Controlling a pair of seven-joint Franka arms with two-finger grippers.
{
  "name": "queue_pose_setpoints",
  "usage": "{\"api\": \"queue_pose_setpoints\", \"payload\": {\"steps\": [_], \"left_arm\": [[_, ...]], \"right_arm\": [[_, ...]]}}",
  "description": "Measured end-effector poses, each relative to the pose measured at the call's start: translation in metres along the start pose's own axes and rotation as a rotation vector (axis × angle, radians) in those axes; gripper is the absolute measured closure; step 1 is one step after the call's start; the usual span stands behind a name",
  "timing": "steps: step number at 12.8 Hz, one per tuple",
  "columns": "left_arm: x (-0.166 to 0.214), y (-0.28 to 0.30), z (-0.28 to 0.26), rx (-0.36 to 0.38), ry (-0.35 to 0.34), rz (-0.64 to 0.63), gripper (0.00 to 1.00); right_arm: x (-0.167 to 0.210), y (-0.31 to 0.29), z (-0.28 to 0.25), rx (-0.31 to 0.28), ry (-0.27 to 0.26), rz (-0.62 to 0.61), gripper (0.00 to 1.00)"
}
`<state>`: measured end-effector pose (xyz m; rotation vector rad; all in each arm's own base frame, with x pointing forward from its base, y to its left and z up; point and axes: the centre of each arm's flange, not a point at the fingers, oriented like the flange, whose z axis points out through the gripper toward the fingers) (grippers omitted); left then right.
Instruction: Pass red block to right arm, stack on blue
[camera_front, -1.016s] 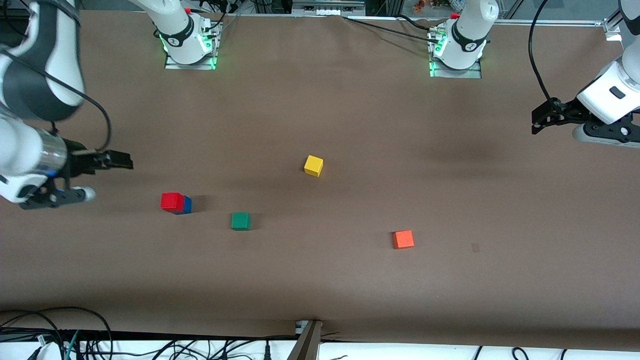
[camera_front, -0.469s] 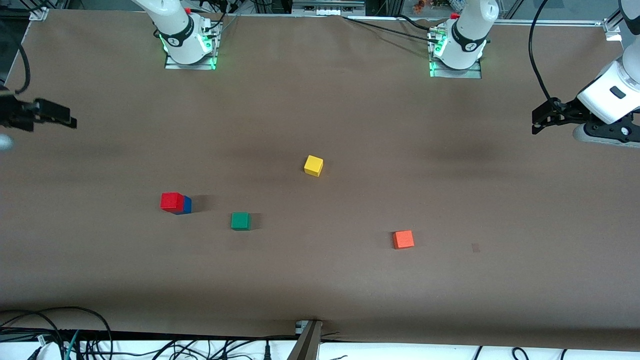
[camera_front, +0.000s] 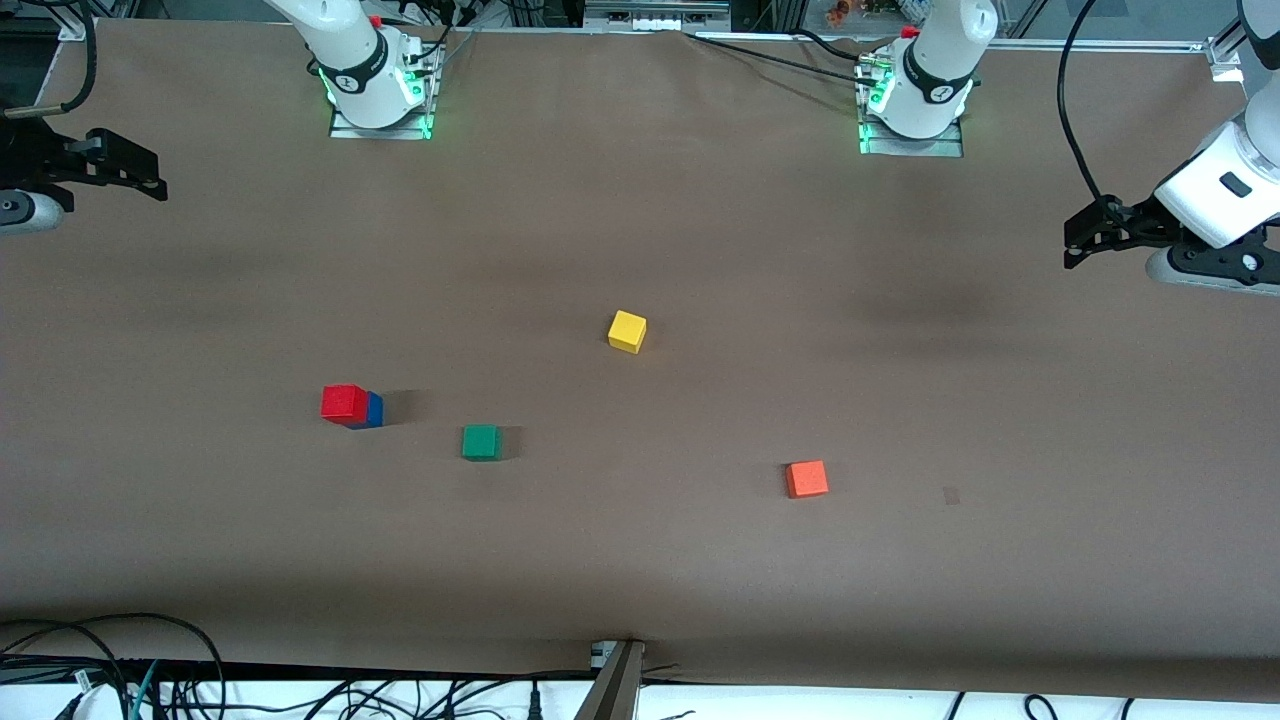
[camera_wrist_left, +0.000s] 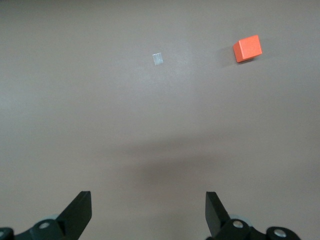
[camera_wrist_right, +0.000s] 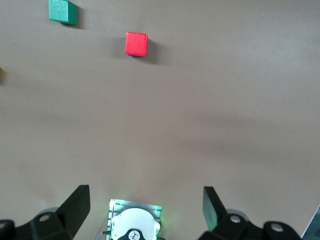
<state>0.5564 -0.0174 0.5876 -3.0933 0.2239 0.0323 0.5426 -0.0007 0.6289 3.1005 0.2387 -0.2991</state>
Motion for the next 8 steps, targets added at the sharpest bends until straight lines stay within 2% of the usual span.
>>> {"api": "queue_pose_setpoints", "payload": {"steps": [8], "left_arm": [[0.0, 0.0, 0.0, 0.0, 0.0, 0.0, 0.0]], "right_arm": [[0.012, 0.004, 0.012, -0.002, -0.025, 0.006, 0.0]]}}
